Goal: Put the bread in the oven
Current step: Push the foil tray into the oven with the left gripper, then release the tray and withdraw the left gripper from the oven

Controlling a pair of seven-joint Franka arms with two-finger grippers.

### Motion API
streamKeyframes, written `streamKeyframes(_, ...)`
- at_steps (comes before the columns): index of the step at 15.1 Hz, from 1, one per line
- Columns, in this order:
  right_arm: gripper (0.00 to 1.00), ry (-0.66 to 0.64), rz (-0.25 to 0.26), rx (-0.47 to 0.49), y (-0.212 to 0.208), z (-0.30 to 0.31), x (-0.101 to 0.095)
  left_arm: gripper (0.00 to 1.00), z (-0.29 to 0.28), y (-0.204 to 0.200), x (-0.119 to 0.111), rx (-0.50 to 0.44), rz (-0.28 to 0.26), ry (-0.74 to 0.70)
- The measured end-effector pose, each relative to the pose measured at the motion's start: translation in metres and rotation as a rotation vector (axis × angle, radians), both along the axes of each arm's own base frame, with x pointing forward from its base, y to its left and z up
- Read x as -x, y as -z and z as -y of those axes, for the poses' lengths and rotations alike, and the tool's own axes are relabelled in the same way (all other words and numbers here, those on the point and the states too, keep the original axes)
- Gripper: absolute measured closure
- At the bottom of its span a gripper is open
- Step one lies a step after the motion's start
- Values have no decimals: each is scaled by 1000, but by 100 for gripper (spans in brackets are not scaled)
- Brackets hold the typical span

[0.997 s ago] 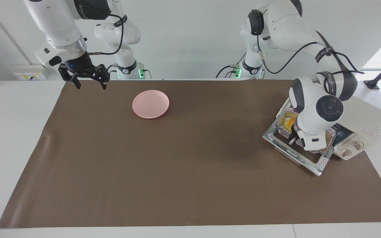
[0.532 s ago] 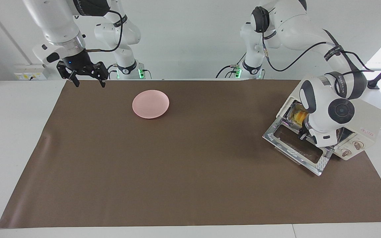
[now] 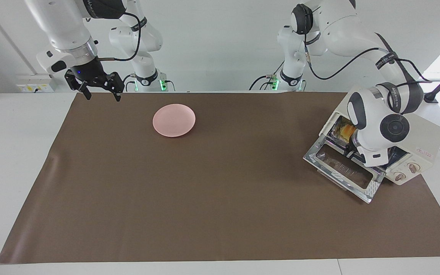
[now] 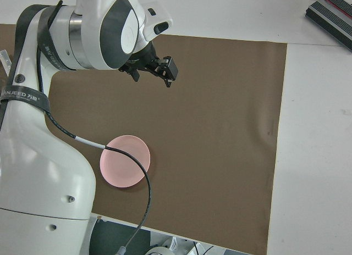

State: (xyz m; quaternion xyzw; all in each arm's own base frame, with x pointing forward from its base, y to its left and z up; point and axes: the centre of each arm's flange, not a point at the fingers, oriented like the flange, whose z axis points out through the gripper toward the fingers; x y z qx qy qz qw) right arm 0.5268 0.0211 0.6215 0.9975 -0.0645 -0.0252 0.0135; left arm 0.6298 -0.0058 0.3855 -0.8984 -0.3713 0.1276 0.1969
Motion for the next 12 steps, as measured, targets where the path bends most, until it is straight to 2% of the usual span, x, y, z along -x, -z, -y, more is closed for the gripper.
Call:
streamKeyframes(8, 0, 9, 0, 0, 0, 0, 0, 98, -2, 1, 2, 4, 6, 10)
streamKeyframes(12, 0, 9, 0, 0, 0, 0, 0, 96, -2, 1, 2, 28, -9, 67)
